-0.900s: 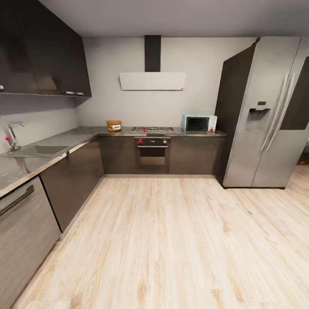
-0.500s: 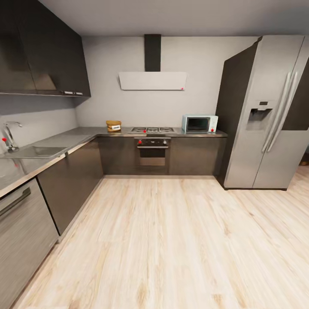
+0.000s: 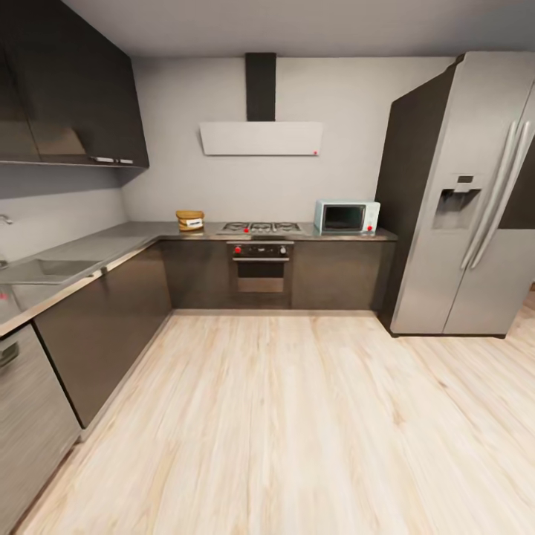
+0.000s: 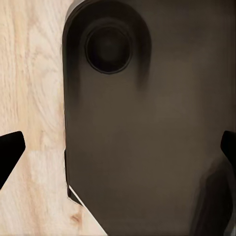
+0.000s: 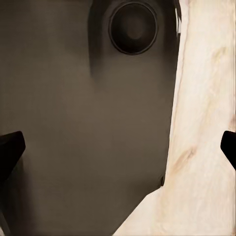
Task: In the kitchen, take the popcorn bag from the countertop, put it into the microwave, and heat it until the popcorn is cooked so the cooked popcorn ends up inside the bag.
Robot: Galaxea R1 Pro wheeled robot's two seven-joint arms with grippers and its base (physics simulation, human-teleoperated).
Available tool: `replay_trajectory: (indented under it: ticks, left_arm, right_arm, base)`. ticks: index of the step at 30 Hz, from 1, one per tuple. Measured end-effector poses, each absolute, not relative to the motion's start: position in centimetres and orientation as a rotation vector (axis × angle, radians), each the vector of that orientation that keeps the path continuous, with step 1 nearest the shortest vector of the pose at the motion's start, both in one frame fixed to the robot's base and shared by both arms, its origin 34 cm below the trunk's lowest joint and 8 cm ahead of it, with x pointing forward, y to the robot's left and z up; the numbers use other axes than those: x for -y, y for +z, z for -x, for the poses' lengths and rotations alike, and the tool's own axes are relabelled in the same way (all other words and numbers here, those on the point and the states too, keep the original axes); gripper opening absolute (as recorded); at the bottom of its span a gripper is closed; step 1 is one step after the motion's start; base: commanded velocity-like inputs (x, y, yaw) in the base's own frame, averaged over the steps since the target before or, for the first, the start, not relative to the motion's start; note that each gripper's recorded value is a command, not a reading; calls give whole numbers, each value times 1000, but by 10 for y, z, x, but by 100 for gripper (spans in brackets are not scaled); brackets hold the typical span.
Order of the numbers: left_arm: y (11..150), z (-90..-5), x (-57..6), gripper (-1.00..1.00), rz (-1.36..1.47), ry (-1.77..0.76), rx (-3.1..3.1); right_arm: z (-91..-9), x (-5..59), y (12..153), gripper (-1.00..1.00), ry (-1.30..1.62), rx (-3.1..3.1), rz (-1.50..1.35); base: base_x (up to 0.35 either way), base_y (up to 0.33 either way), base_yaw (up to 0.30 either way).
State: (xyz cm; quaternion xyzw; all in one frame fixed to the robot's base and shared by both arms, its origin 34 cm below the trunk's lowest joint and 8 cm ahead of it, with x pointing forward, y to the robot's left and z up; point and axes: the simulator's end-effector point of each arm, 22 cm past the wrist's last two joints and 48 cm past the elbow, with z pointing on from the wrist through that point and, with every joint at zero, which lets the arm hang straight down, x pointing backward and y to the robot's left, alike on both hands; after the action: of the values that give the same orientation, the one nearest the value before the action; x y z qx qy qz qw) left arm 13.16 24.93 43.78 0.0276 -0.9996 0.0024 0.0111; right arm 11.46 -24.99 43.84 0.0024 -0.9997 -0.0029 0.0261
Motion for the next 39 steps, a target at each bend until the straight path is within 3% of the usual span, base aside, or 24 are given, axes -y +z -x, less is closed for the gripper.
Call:
replay_trajectory:
  ticks: [39]
  left_arm:
    - [438,-130,-251,100,-191,-6,3105]
  right_arm:
    - [-115,251,438,100,-5,3090,0]
  base:
    - [322,-151,0]
